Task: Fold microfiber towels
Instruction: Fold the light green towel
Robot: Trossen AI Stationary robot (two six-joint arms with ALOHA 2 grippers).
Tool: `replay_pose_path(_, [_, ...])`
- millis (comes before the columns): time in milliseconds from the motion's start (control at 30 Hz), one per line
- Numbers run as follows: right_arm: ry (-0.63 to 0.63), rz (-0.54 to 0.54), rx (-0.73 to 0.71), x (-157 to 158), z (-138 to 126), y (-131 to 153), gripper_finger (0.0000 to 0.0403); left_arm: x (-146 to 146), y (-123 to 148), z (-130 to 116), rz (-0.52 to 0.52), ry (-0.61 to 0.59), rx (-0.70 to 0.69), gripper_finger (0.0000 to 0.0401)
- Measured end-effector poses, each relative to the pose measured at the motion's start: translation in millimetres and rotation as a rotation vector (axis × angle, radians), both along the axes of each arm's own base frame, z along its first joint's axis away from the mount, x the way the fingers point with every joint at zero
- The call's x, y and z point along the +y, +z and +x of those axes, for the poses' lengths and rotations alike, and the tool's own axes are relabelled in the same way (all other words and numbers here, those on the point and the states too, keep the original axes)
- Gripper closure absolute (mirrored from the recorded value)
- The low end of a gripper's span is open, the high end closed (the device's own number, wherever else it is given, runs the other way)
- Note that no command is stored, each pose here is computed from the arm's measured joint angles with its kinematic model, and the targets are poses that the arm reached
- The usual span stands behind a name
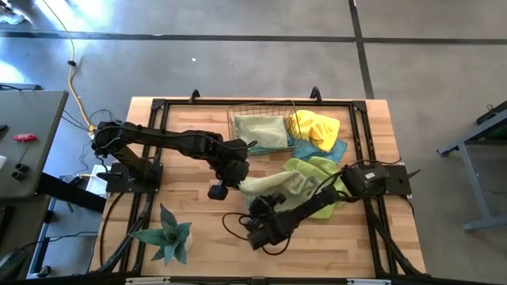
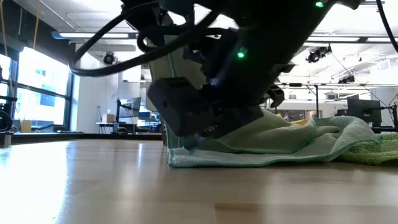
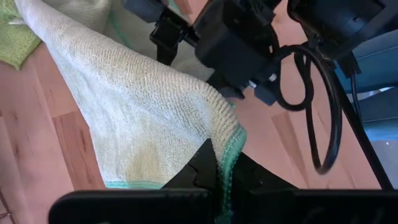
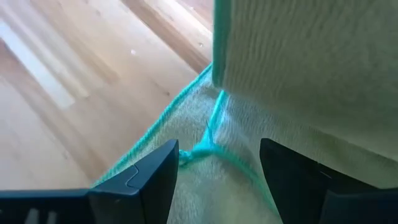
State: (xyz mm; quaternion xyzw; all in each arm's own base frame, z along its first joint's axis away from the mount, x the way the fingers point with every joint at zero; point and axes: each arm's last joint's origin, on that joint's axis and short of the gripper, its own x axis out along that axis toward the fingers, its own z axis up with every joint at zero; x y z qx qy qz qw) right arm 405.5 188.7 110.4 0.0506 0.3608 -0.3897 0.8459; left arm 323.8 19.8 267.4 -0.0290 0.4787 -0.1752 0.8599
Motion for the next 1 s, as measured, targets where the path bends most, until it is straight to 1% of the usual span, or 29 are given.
replay_pose_path(100, [-0.004,-0.007,0.015,0.8,-2.4,0.6,0.0183,0.0,0.0,0.0,0.0,0.0,0.0,0.0401])
replay_pose_path(233, [-0.069,0.02,0.056,-4.4,-8.9,-0.7,0.0183,0.0,0.0,0.0,0.0,0.0,0.0,0.0401])
replay_pose_path(300, [-0.098,0.016,0.06,-6.9,-10.9,-0.7,0.0183,0.0,0.0,0.1,0.0,0.0,-0.001,0.0401])
replay_pose_path(500, [-0.125,0.026,0.029,-11.7,-7.3,-0.5,0.0183,-0.1,0.0,0.0,0.0,0.0,0.0,0.0401])
replay_pose_path(600, [-0.108,0.037,0.003,-11.3,-2.6,-0.3,0.0187,-1.1,0.0,0.1,0.0,-0.003,-0.001,0.0401])
replay_pose_path(800, [-0.031,0.036,-0.012,-12.0,8.2,0.7,0.0223,-3.7,0.1,0.3,0.0,-0.011,-0.001,0.0401])
replay_pose_path(900, [-0.042,0.059,0.008,-17.9,10.0,0.0,0.0248,-5.4,0.1,0.4,0.0,-0.017,-0.001,0.0401])
replay_pose_path(1000, [-0.063,0.114,0.039,-27.5,13.0,-1.4,0.0276,-7.8,0.0,0.4,-0.001,-0.021,0.0,0.0401])
